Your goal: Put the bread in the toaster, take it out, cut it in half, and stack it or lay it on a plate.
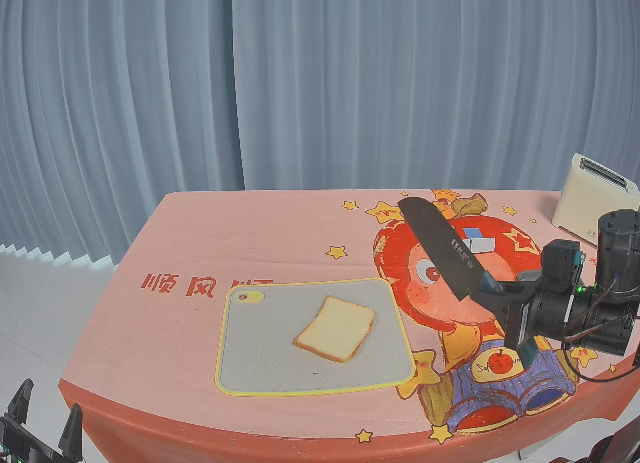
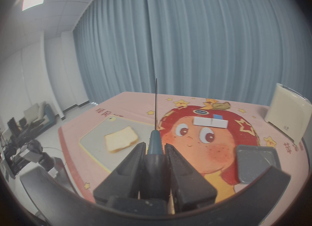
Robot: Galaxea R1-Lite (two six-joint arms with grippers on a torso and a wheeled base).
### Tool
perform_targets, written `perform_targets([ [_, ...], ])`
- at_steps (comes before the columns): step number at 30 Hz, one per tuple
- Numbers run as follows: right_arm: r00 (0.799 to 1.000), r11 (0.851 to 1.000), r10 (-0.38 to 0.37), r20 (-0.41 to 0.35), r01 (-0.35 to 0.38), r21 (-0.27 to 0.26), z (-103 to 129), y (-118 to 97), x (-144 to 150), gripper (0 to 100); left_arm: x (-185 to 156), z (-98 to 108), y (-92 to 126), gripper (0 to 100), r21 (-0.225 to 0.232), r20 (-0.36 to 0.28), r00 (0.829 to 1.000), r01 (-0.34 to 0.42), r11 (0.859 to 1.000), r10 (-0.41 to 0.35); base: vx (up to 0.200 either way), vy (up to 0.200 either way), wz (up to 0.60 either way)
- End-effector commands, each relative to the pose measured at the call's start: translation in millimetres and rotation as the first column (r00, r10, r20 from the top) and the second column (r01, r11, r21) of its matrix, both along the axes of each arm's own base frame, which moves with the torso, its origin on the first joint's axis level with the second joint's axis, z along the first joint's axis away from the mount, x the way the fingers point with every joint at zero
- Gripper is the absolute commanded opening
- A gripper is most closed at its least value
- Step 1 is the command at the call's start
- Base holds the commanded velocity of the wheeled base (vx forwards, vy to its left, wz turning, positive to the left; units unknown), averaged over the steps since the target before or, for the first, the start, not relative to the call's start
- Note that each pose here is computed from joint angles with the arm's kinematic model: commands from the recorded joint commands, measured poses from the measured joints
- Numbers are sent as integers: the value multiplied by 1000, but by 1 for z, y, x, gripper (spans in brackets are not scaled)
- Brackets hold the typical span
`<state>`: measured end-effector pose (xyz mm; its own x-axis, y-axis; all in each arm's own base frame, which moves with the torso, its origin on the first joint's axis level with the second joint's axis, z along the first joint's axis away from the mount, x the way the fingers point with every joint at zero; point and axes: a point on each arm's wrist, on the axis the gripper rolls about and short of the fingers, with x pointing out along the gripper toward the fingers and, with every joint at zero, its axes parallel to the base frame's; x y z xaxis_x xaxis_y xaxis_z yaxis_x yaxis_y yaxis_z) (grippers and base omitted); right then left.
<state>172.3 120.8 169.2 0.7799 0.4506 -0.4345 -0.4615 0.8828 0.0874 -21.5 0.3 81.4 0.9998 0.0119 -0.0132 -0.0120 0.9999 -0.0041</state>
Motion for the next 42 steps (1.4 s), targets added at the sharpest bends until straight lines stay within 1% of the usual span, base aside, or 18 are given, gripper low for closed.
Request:
perform_targets([
  [1, 997, 997, 80, 3, -80, -6, 1, 11, -7, 0, 1, -5, 0, 100, 0, -19, 1000, 0, 1000, 0, 0, 0, 0],
  [2, 997, 997, 80, 3, -80, -6, 1, 11, -7, 0, 1, -5, 0, 100, 0, -19, 1000, 0, 1000, 0, 0, 0, 0],
  [3, 993, 993, 117, 11, -117, -23, 0, 16, -10, 0, 1, -5, 0, 100, 0, -19, 1000, 0, 1000, 0, 0, 0, 0],
  [7, 983, 983, 178, 32, -177, -55, 2, 25, -13, 0, 1, -5, 0, 100, 0, -19, 1000, 0, 1000, 0, 0, 0, 0],
  [8, 983, 983, 179, 31, -177, -56, 1, 25, -13, 0, 1, -5, 0, 100, 0, -19, 1000, 0, 1000, 0, 0, 0, 0],
  [11, 982, 979, 190, 17, -188, -80, -5, 28, -11, 0, 1, -5, 0, 100, 0, -19, 1000, 0, 1000, 0, 0, 0, 0],
  [16, 981, 978, 195, -2, -195, -80, -8, 26, -14, 0, 1, -5, 0, 100, 0, -19, 1000, 0, 1000, 0, 0, 0, 0],
  [18, 980, 976, 200, -22, -201, -88, -13, 26, -14, 0, 1, -5, 0, 100, 1, -19, 1000, 1, 1000, -1, 0, 0, 0],
  [20, 973, 969, 221, -61, -226, -95, -22, 27, -13, 0, 1, -5, 0, 100, 0, -19, 1000, 0, 1000, 0, 0, 0, 0],
  [21, 972, 968, 226, -68, -232, -95, -24, 28, -12, 0, 1, -5, 0, 100, 3, -19, 1000, 0, 1000, 0, 0, 0, 0],
  [24, 974, 970, 219, -58, -224, -90, -21, 28, -10, 0, 1, -5, 0, 100, 0, -19, 1000, 0, 1000, 0, 0, 0, 0],
  [25, 975, 972, 216, -49, -220, -81, -18, 27, -10, 0, 1, -5, 0, 100, 1, -19, 1000, 0, 1000, 0, 0, 0, 0],
  [28, 973, 970, 226, -46, -230, -81, -18, 29, -12, 0, 1, -5, 0, 100, 0, -19, 1000, 0, 1000, 0, 0, 0, 0],
  [30, 971, 967, 233, -47, -236, -92, -19, 30, -13, 0, 1, -5, 0, 100, 0, -19, 1000, 0, 1000, 0, 0, 0, 0],
  [33, 964, 960, 260, -48, -264, -93, -20, 35, -18, 0, 1, -5, 0, 100, 0, -19, 1000, 0, 1000, 0, 0, 0, 0],
  [39, 959, 956, 281, -24, -282, -75, -13, 38, -24, 0, 1, -5, 0, 100, 0, -19, 1000, 0, 1000, 0, 0, 0, 0],
  [42, 961, 958, 276, -19, -277, -72, -12, 37, -24, 0, 1, -5, 0, 100, 1, -19, 1000, 1, 1000, -1, 0, 0, 0],
])
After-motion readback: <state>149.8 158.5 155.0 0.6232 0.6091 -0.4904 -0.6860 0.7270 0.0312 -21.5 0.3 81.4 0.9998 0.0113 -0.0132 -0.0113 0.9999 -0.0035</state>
